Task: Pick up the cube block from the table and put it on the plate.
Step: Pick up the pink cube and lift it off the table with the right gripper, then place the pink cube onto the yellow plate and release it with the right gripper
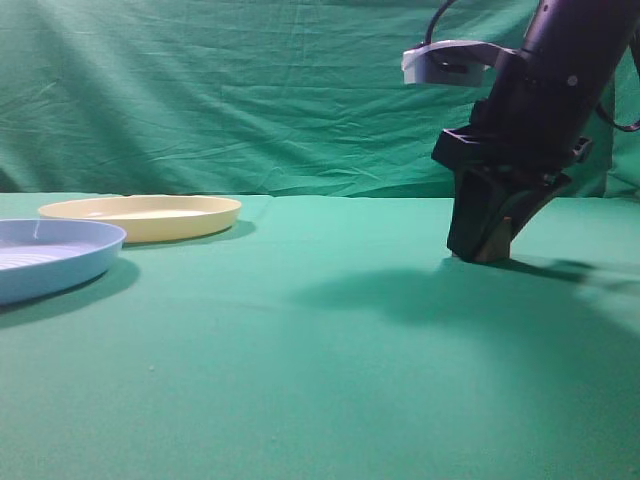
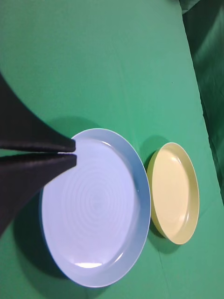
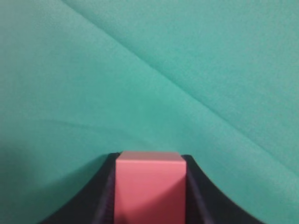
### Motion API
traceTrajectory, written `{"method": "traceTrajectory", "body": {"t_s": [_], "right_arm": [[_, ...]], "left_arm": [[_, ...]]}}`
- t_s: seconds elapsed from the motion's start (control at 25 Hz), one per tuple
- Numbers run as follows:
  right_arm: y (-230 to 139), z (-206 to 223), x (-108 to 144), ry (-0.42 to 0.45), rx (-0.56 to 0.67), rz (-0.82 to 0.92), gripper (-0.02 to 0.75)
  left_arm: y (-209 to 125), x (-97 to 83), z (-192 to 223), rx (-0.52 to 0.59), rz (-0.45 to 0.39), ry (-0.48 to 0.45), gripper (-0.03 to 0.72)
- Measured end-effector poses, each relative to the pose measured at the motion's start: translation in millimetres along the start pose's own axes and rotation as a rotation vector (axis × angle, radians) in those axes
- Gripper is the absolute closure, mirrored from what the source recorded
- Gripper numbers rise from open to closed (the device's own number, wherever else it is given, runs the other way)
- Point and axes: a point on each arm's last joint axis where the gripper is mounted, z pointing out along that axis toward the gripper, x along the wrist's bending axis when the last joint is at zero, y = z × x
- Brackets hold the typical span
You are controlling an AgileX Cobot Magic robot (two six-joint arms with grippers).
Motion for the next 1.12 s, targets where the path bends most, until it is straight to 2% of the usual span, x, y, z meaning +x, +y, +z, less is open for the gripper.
{"method": "traceTrajectory", "body": {"t_s": [0.12, 0.28, 0.48, 0.64, 0.88, 1.08, 1.12], "right_arm": [[16, -7, 0, 0.028, -0.007, 0.002, 0.505], [59, -31, -1, 0.029, -0.144, 0.000, 0.505], [120, -45, 29, 0.034, -0.319, -0.098, 0.505], [158, -19, 65, 0.075, -0.372, -0.182, 0.505], [186, 45, 114, 0.120, -0.410, -0.264, 0.505], [189, 88, 132, 0.107, -0.456, -0.274, 0.505], [187, 94, 132, 0.105, -0.450, -0.272, 0.436]], "left_arm": [[0, 0.0, 0, 0.000, 0.000, 0.000, 0.688], [0, 0.0, 0, 0.000, 0.000, 0.000, 0.688], [0, 0.0, 0, 0.000, 0.000, 0.000, 0.688], [0, 0.0, 0, 0.000, 0.000, 0.000, 0.688], [0, 0.0, 0, 0.000, 0.000, 0.000, 0.688], [0, 0.0, 0, 0.000, 0.000, 0.000, 0.688], [0, 0.0, 0, 0.000, 0.000, 0.000, 0.688]]}}
